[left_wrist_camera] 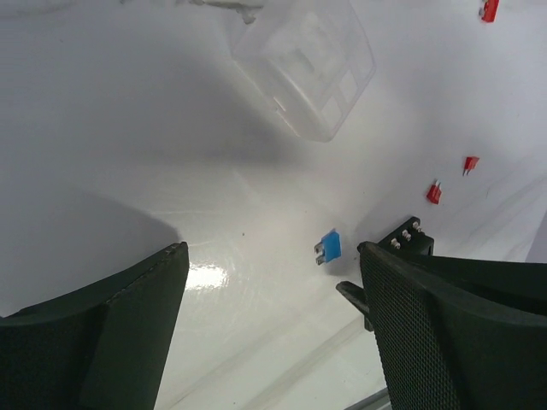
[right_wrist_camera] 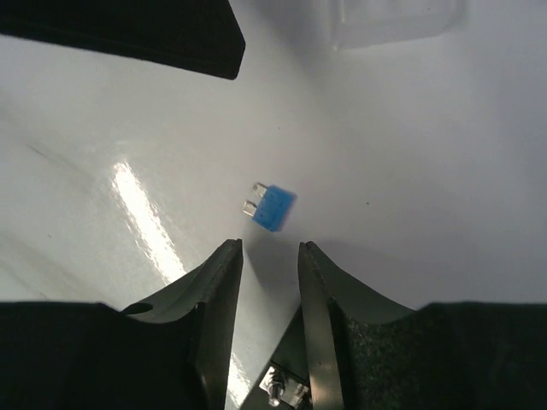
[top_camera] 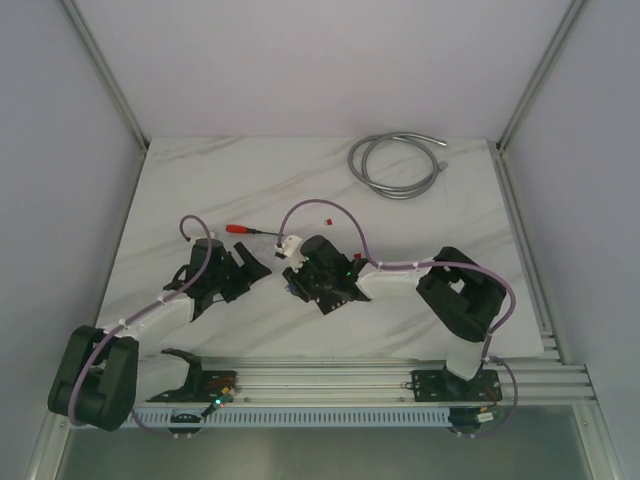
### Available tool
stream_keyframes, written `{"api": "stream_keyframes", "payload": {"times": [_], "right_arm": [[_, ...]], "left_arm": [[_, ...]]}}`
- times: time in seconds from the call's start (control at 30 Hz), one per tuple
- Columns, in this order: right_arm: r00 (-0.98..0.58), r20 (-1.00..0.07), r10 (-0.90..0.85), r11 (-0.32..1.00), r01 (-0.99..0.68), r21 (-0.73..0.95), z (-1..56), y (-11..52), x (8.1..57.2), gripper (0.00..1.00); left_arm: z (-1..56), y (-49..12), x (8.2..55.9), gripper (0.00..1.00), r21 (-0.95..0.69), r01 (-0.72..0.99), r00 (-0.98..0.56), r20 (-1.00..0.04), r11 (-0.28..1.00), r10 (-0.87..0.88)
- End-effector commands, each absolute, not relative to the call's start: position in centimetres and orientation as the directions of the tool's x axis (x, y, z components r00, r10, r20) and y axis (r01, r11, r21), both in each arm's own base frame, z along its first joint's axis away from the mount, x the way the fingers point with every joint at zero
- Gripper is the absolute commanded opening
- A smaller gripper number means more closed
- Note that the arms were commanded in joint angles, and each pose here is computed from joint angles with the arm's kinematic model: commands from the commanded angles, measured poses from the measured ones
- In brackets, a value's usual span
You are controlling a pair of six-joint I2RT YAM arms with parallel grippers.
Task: Snap on the fuse box
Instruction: Pick up the fuse from the center of the board.
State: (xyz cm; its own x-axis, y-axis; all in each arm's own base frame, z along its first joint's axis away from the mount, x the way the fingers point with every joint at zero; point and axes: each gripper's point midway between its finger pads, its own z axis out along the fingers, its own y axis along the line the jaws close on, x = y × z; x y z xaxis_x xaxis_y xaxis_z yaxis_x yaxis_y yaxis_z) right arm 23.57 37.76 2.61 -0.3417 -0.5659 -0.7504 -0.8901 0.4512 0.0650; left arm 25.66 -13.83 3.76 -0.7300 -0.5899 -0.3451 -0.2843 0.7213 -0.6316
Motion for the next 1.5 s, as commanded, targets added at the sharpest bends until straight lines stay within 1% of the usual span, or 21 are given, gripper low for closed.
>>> {"api": "stream_keyframes", "payload": {"times": [0.0, 0.17, 0.37, 0.5, 0.53, 0.77, 0.97, 1.1, 1.2, 1.3, 1.47], "right_arm": [[-0.413, -0.781, -0.468, 0.505, -0.851, 0.148, 3.5, 39.8, 23.8, 0.4], [-0.436, -0.762, -0.479, 0.555, -0.823, 0.122, 2.3, 39.7, 24.4, 0.36], [-0.444, -0.734, -0.514, 0.584, -0.808, 0.08, 1.0, 39.2, 24.8, 0.26], [-0.435, -0.716, -0.546, 0.62, -0.784, 0.003, 0.4, 38.0, 25.9, 0.21], [-0.437, -0.697, -0.568, 0.628, -0.778, -0.024, 0.0, 37.3, 26.1, 0.2], [-0.423, -0.635, -0.646, 0.642, -0.751, -0.153, -0.6, 33.4, 28.1, 0.17], [-0.426, -0.597, -0.68, 0.651, -0.726, -0.223, 0.0, 30.0, 30.5, 0.17], [-0.437, -0.6, -0.67, 0.677, -0.692, -0.252, 0.7, 28.1, 32.2, 0.2], [-0.441, -0.615, -0.653, 0.702, -0.658, -0.274, 1.7, 27.4, 33.6, 0.21], [-0.446, -0.64, -0.626, 0.731, -0.62, -0.284, 2.9, 27.4, 34.6, 0.25], [-0.453, -0.709, -0.541, 0.771, -0.603, -0.204, 4.8, 29.1, 34.9, 0.32]], "left_arm": [[3.1, -12.6, 25.4, 0.91, -0.609, -0.327, -0.706, -0.351, 0.722, -0.615], [3.1, -12.2, 25.3, 0.93, -0.596, -0.335, -0.698, -0.363, 0.729, -0.618], [3.1, -12.2, 25.2, 0.96, -0.595, -0.333, -0.703, -0.361, 0.732, -0.613], [3.1, -12.3, 25.2, 0.96, -0.596, -0.33, -0.707, -0.358, 0.733, -0.61], [3.1, -12.3, 25.2, 0.96, -0.596, -0.331, -0.708, -0.357, 0.732, -0.61], [3.4, -12.6, 25.2, 0.97, -0.604, -0.319, -0.711, -0.357, 0.73, -0.606], [3.6, -13.0, 25.3, 0.97, -0.606, -0.308, -0.718, -0.357, 0.734, -0.597], [3.6, -13.3, 25.3, 0.97, -0.605, -0.3, -0.724, -0.359, 0.738, -0.589], [3.6, -13.4, 25.4, 0.97, -0.602, -0.297, -0.728, -0.359, 0.741, -0.584], [3.6, -13.5, 25.4, 0.97, -0.6, -0.295, -0.729, -0.361, 0.744, -0.581], [3.7, -13.7, 25.4, 0.97, -0.6, -0.289, -0.732, -0.363, 0.745, -0.577]]}}
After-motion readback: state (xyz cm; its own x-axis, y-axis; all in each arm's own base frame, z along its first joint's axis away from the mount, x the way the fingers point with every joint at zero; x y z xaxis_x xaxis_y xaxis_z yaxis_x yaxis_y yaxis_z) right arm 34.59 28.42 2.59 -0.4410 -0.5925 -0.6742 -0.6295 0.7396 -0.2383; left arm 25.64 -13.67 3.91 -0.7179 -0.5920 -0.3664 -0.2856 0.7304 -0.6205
